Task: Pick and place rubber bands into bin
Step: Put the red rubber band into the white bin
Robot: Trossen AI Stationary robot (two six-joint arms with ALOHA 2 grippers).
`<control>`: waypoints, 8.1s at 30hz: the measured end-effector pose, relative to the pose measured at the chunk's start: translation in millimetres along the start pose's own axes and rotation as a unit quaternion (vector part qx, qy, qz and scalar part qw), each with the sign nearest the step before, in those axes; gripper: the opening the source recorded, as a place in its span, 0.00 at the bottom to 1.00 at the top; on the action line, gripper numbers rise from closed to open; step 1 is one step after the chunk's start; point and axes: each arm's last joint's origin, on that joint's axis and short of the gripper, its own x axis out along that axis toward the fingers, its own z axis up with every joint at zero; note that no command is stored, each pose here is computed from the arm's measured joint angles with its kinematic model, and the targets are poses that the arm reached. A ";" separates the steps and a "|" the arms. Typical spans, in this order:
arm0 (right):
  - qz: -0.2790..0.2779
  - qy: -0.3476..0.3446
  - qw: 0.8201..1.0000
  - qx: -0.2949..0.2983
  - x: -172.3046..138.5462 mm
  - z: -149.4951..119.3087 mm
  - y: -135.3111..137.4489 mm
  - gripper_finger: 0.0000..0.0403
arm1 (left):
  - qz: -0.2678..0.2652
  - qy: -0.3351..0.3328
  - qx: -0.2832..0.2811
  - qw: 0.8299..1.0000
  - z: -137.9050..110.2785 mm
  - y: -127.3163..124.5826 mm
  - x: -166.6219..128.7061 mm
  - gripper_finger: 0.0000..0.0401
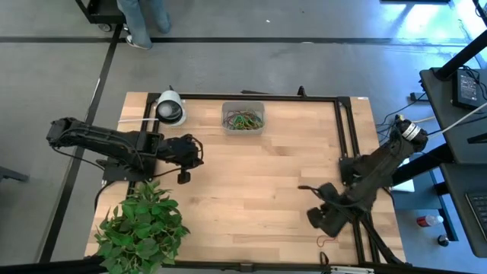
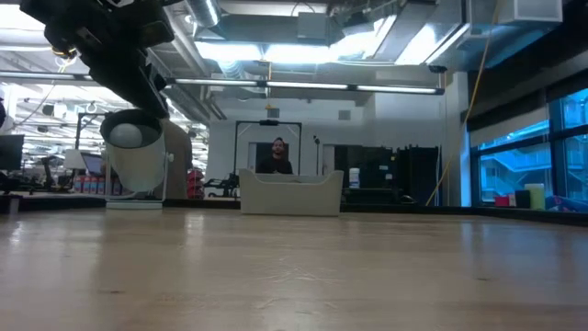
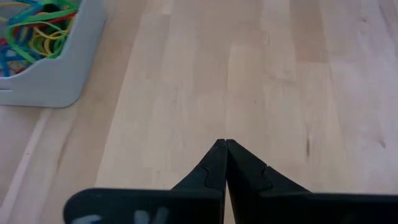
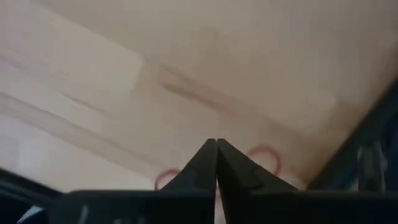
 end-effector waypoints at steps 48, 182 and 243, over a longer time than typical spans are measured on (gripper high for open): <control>-0.113 0.108 0.909 -0.386 66.6 -81.8 -13.8 0.49 | 0.057 -0.008 -0.010 0.998 0.3 3.5 -0.2 0.00; -0.016 -0.033 0.924 -0.382 -8.1 34.4 133.2 0.07 | 0.017 -0.006 -0.001 1.000 0.8 1.1 -0.1 0.00; -0.016 -0.148 0.932 -0.330 -8.0 58.5 141.3 0.00 | 0.006 -0.004 -0.001 1.000 0.7 0.4 -0.1 0.00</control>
